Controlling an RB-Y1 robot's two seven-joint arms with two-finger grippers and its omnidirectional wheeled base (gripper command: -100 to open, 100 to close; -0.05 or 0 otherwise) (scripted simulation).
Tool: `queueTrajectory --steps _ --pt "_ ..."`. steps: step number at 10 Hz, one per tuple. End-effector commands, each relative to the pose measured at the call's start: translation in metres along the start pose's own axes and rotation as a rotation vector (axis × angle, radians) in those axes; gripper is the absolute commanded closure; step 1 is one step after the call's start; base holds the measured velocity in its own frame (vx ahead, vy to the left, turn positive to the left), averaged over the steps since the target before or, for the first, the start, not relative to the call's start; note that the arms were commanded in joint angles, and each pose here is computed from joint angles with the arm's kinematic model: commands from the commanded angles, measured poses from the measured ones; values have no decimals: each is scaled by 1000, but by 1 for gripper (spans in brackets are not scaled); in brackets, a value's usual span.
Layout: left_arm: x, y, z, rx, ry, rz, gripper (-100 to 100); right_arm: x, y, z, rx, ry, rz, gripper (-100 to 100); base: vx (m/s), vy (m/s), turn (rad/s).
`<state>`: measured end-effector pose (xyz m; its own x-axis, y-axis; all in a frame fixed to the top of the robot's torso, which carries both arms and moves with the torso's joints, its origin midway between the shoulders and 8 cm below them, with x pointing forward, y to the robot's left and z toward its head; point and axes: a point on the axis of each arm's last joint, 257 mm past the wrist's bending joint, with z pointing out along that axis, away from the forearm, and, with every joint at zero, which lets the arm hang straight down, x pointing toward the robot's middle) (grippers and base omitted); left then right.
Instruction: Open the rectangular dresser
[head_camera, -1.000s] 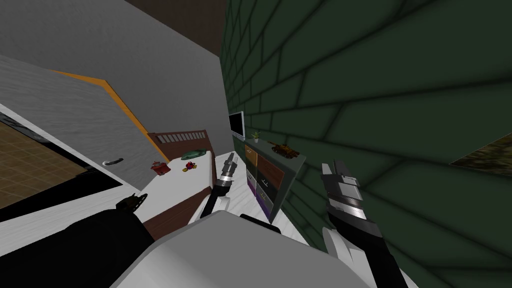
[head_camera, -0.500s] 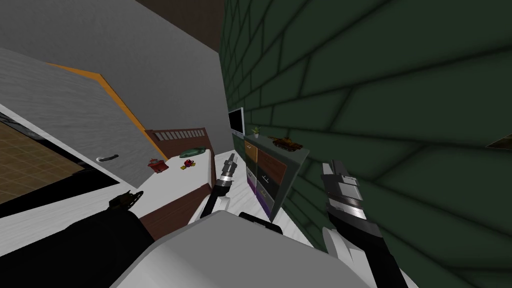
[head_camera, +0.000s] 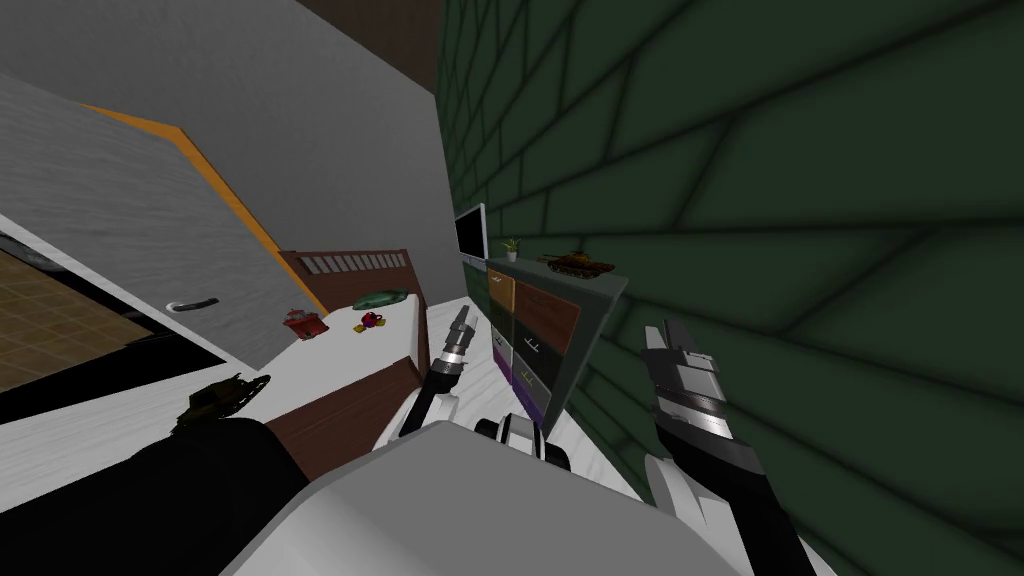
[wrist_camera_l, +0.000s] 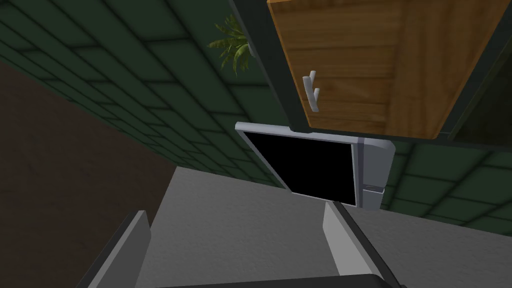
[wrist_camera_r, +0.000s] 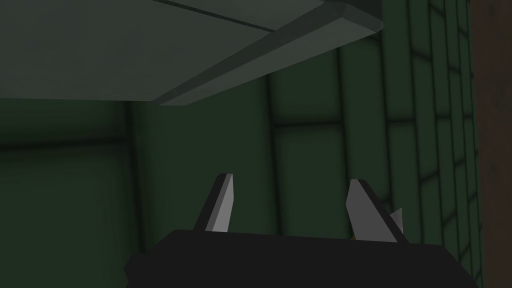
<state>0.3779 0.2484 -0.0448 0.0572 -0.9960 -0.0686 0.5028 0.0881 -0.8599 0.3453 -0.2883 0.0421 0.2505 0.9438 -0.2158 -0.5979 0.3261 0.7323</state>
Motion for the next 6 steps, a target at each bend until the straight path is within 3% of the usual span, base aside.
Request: queueTrajectory --steps 1,3,6 --pt "8 11 -2 -20 58 29 -100 0 0 0 0 0 0 0 -5 -13 -49" --pt "18 30 -6 -50 105 48 -100 0 0 0 0 0 0 0 -3 -16 -73" --pt "27 50 -11 -82 137 56 -100 0 0 0 0 0 0 0 -2 -23 -79"
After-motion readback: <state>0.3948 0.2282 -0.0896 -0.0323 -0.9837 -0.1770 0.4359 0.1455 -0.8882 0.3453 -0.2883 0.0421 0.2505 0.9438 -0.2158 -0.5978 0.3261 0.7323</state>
